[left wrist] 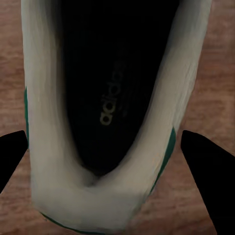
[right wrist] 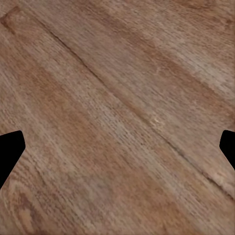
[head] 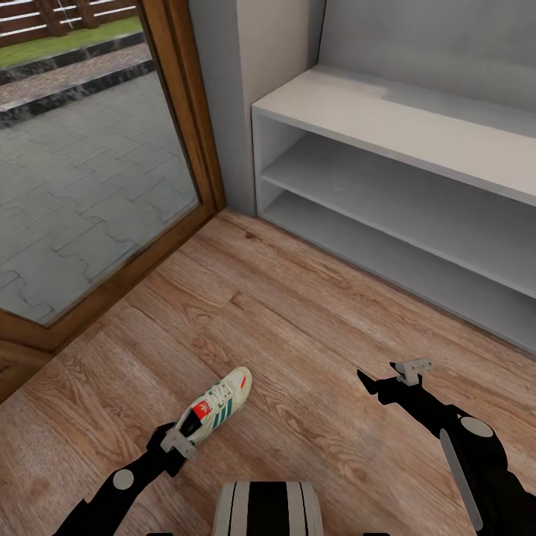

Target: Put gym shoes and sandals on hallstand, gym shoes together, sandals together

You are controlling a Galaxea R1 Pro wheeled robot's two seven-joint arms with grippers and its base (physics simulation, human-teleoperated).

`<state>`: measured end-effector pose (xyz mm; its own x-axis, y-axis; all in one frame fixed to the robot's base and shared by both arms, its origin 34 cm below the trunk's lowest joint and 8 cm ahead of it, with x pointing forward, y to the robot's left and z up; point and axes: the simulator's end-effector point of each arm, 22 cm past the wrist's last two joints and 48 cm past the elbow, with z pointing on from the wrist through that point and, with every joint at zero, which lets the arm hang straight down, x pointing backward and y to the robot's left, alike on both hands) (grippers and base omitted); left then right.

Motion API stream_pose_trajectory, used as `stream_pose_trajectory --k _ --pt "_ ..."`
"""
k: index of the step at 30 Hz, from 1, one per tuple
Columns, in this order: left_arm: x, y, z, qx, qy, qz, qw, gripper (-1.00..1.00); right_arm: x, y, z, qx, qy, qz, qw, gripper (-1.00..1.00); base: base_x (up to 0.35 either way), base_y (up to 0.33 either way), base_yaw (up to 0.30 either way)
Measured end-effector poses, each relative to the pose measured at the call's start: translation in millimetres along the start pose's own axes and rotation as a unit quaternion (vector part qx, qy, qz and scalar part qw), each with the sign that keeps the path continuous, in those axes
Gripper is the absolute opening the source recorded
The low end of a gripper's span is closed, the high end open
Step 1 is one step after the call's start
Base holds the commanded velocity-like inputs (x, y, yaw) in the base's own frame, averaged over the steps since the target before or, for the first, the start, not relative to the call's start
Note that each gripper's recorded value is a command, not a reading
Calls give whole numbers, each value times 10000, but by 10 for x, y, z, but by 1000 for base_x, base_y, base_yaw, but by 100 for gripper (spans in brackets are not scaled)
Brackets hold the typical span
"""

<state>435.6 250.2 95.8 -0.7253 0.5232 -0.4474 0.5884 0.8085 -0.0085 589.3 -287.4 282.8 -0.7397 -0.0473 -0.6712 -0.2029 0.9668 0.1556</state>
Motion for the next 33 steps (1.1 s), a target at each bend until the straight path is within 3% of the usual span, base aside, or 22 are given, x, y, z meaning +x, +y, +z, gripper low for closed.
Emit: stream_pose_trajectory --k 33 --pt "-52 28 1 -33 -62 23 10000 -100 0 0 0 -1 0 -1 10000 100 0 0 0"
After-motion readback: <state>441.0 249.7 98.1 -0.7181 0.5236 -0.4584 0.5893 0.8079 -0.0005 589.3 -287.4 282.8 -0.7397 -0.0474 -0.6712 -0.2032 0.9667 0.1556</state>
